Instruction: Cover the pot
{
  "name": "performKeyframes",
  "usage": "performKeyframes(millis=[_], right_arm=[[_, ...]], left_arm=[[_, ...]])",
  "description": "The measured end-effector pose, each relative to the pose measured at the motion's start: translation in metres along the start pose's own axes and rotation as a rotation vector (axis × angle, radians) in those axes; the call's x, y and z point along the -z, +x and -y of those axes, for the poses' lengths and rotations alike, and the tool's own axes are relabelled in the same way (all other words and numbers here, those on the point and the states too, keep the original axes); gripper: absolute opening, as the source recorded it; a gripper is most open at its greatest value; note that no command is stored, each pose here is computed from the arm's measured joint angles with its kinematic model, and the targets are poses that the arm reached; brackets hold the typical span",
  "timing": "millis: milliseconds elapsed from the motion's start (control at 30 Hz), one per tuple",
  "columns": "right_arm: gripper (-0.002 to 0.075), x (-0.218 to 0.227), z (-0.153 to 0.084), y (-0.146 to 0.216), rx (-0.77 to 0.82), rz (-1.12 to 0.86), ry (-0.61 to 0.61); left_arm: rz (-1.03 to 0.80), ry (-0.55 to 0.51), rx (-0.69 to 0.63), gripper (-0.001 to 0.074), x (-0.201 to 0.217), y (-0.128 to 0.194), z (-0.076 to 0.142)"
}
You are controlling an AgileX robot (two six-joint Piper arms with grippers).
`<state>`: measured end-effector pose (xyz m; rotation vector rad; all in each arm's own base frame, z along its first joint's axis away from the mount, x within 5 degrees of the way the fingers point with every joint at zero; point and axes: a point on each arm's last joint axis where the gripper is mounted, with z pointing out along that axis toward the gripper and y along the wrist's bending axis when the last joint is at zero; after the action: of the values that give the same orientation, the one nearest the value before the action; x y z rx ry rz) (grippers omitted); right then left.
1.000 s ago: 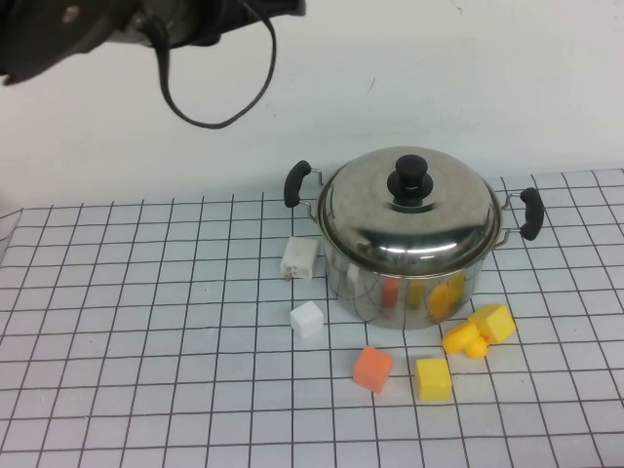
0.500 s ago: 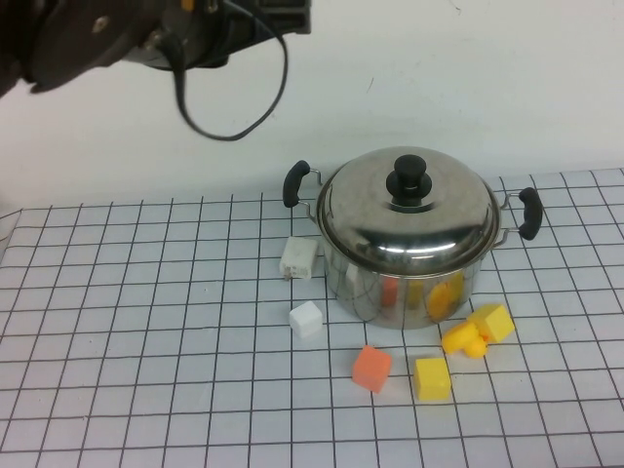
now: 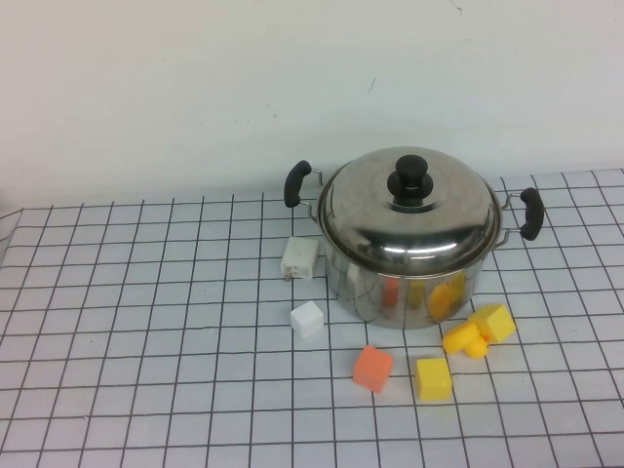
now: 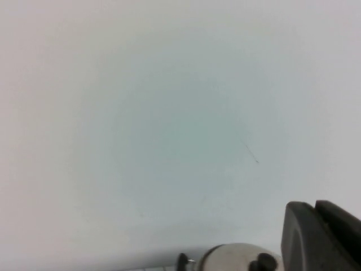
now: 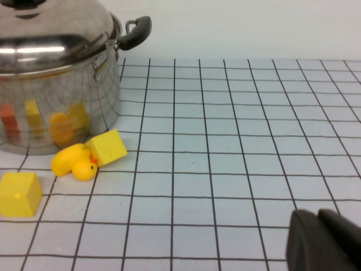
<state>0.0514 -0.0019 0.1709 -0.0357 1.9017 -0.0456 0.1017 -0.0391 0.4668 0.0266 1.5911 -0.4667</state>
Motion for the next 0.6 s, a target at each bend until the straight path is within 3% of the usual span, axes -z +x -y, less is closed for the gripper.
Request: performKeyframes(millis=[100, 200, 367, 600], right_arm=[[0.0009, 0.0, 0.0, 0.0, 0.0, 0.0, 0.0], [0.0009, 0.0, 0.0, 0.0, 0.0, 0.0, 0.0], [0.0009, 0.0, 0.0, 0.0, 0.0, 0.0, 0.0], [0.0009, 0.0, 0.0, 0.0, 0.0, 0.0, 0.0]], left_arm=[[0.054, -0.035, 0.0, -0.0001, 0.03, 0.042, -0.025], [0.07, -0.141, 0.031, -0.0001, 0.053, 0.09, -0.05], [0.042, -0.278, 0.201, -0.0001, 0.067, 0.166, -0.076], [0.0, -0.345, 0.317, -0.0001, 0.064, 0.214, -0.089]])
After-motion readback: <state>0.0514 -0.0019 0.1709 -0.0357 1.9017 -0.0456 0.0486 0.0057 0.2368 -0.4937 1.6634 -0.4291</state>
